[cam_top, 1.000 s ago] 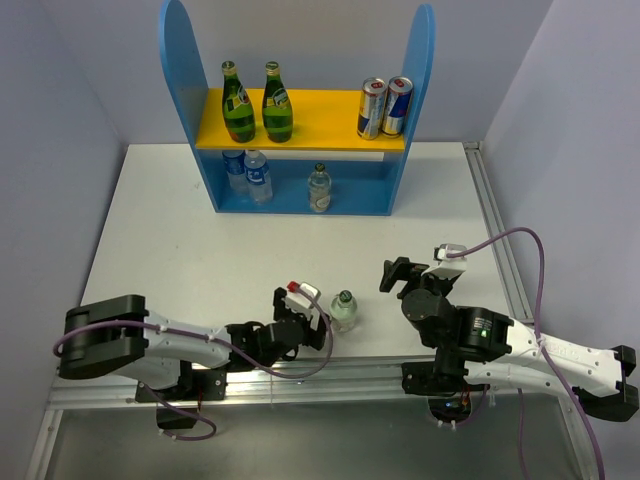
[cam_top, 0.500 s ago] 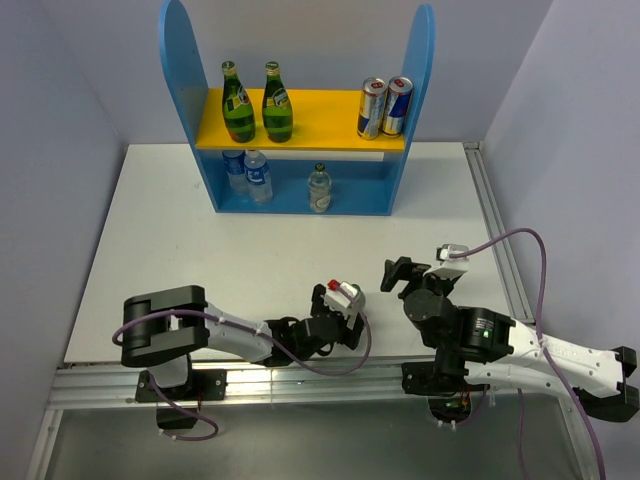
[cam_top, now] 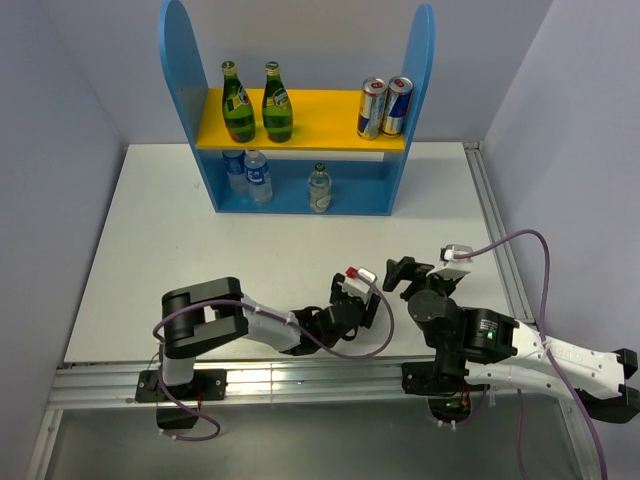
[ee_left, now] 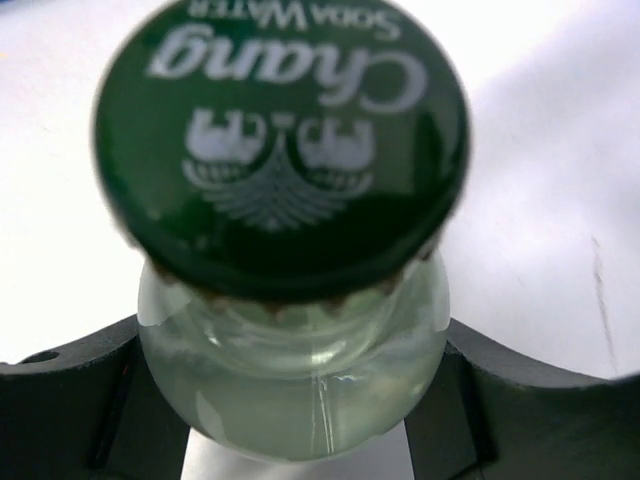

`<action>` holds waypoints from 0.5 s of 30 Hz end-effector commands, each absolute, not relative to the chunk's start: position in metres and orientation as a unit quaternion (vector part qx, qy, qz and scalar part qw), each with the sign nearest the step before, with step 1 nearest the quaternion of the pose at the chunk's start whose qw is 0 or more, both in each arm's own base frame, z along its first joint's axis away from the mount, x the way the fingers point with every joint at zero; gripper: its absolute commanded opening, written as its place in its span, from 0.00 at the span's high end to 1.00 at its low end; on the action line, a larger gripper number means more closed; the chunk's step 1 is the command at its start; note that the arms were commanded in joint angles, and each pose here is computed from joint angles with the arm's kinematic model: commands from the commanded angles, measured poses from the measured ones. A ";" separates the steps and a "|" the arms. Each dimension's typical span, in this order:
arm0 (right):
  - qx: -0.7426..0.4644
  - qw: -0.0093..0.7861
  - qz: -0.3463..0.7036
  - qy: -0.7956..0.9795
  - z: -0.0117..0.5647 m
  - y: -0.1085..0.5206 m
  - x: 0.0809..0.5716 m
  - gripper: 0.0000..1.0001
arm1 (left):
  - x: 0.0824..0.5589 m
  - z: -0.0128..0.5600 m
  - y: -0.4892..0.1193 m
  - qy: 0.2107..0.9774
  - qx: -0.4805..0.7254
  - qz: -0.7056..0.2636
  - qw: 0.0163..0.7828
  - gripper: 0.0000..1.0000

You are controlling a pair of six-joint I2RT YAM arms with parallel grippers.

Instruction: Place and organize the beverage onto the shelf

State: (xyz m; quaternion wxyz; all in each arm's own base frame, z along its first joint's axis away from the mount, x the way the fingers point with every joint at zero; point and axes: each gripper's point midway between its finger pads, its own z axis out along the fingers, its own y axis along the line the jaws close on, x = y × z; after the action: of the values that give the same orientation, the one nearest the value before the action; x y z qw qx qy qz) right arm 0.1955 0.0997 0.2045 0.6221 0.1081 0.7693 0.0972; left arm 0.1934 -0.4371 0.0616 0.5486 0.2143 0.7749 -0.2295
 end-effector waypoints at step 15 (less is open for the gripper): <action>0.129 0.629 0.122 0.757 0.216 0.097 0.195 0.01 | 0.367 0.144 -0.418 0.752 0.093 -0.176 0.628 1.00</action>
State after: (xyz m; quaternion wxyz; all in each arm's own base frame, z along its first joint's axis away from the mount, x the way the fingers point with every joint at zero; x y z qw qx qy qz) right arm 0.1945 0.0969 0.2082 0.6245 0.1150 0.7652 0.1064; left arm 0.3384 -0.3964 0.0677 0.5692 0.1308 0.8020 -0.1255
